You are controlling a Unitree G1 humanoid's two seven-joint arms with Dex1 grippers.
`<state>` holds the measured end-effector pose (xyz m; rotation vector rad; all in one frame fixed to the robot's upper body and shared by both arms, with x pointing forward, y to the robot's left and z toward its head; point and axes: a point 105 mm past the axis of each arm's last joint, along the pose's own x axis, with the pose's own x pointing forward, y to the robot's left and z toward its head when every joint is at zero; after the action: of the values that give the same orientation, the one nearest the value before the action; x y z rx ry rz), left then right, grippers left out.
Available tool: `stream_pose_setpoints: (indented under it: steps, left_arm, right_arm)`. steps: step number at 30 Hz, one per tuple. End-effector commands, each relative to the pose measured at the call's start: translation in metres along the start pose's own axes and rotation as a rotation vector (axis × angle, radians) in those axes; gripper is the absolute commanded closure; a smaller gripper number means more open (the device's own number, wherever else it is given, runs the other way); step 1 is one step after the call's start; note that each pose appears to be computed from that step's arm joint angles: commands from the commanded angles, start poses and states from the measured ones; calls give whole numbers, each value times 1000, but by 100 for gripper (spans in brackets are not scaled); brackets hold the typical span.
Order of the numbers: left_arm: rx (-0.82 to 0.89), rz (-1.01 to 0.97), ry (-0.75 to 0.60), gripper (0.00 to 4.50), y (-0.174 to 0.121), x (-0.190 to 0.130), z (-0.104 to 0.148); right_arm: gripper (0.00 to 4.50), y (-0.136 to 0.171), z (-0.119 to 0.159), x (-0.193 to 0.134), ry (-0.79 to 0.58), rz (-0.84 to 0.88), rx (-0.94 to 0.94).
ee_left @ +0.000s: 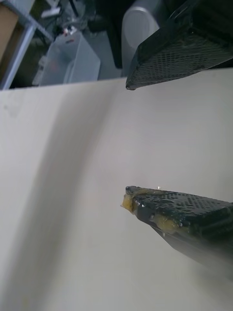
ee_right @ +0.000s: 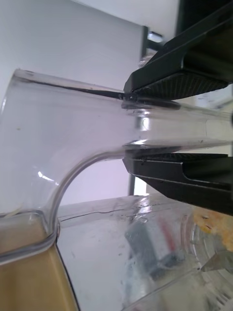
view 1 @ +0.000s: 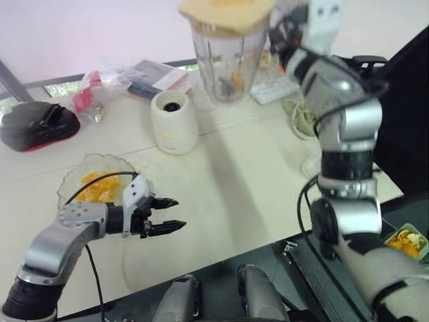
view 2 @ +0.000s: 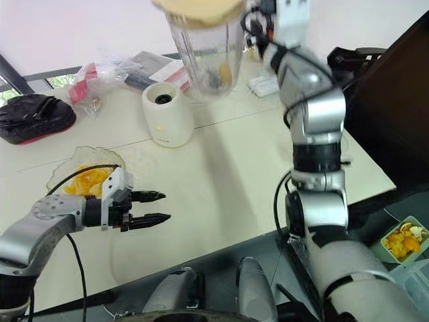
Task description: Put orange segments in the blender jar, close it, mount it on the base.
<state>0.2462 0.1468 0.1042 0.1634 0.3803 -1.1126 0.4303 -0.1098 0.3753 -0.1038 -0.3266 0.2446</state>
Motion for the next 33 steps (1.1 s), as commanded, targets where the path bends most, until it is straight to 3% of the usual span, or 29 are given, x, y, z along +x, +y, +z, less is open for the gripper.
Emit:
stream_pose_setpoints:
  steps: [1, 5, 12, 26, 33]
  left_arm:
    - [39, 35, -30, 124, 0, 6, 5]
    - [35, 76, -48, 124, -1, 9, 6]
    - [15, 144, -50, 124, -3, 4, 2]
    - [-3, 187, -61, 124, -9, 4, 3]
    - [-15, 204, -64, 124, -13, 3, 2]
  right_arm:
    - [357, 16, 41, 20, -119, 20, 8]
    - [357, 35, 46, 40, -140, 21, 49]
    - [357, 73, 30, 55, -88, 36, 191]
    - [357, 131, 9, 54, -50, 121, 223]
    - [357, 142, -6, 51, -60, 150, 222]
